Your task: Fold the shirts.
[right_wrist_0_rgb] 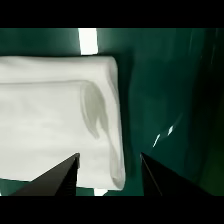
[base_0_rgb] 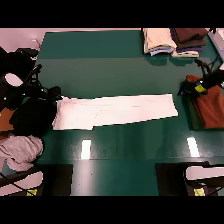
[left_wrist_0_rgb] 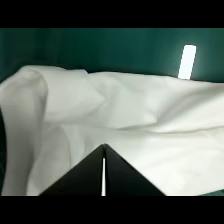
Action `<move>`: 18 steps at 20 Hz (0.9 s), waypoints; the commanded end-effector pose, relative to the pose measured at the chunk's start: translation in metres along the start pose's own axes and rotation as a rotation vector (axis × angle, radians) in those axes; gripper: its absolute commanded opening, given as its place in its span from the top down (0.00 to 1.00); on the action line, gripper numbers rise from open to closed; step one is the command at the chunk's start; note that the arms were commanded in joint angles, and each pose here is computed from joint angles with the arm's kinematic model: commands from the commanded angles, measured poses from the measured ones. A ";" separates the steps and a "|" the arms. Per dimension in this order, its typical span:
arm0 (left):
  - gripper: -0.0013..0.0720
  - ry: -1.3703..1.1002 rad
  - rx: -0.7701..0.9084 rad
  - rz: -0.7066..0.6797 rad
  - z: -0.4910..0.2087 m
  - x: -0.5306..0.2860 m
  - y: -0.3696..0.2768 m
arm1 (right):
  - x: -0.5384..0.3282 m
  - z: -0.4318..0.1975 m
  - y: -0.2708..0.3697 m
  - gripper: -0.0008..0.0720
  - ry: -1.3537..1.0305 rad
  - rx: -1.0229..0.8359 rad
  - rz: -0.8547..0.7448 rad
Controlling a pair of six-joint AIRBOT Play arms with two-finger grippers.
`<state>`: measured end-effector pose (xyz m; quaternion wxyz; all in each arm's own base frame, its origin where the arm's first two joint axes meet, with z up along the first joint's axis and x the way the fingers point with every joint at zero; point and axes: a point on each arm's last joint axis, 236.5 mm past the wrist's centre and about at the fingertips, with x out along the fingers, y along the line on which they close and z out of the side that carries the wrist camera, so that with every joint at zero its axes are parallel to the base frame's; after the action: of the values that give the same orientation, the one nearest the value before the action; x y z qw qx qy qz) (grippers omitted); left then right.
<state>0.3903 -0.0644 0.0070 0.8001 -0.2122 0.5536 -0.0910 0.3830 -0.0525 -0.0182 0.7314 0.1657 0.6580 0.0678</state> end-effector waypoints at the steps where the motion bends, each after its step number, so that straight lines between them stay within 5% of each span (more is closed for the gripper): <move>1: 0.95 0.014 -0.013 -0.069 -0.003 0.002 -0.025 | 0.020 -0.025 -0.021 0.36 0.036 0.111 0.160; 4: 0.95 0.011 0.098 -0.106 -0.015 0.018 -0.072 | 0.045 -0.036 -0.018 0.36 0.048 0.189 0.311; 10: 0.96 -0.038 0.221 -0.201 -0.046 0.058 -0.171 | 0.085 -0.038 0.009 0.38 0.128 0.125 0.317; 11: 0.96 -0.026 0.238 -0.209 -0.056 0.068 -0.182 | 0.089 -0.035 0.014 0.49 0.119 0.095 0.308; 13: 0.96 -0.001 0.264 -0.215 -0.069 0.086 -0.196 | 0.087 -0.026 0.024 0.94 0.101 0.040 0.300; 18: 0.96 0.079 0.320 -0.227 -0.076 0.130 -0.232 | -0.004 0.025 0.088 0.97 -0.083 -0.115 0.400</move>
<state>0.3850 -0.3093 -0.0105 0.7946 -0.1511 0.5271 -0.2606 0.3994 0.0025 -0.0445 0.7136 0.2567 0.6230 0.1917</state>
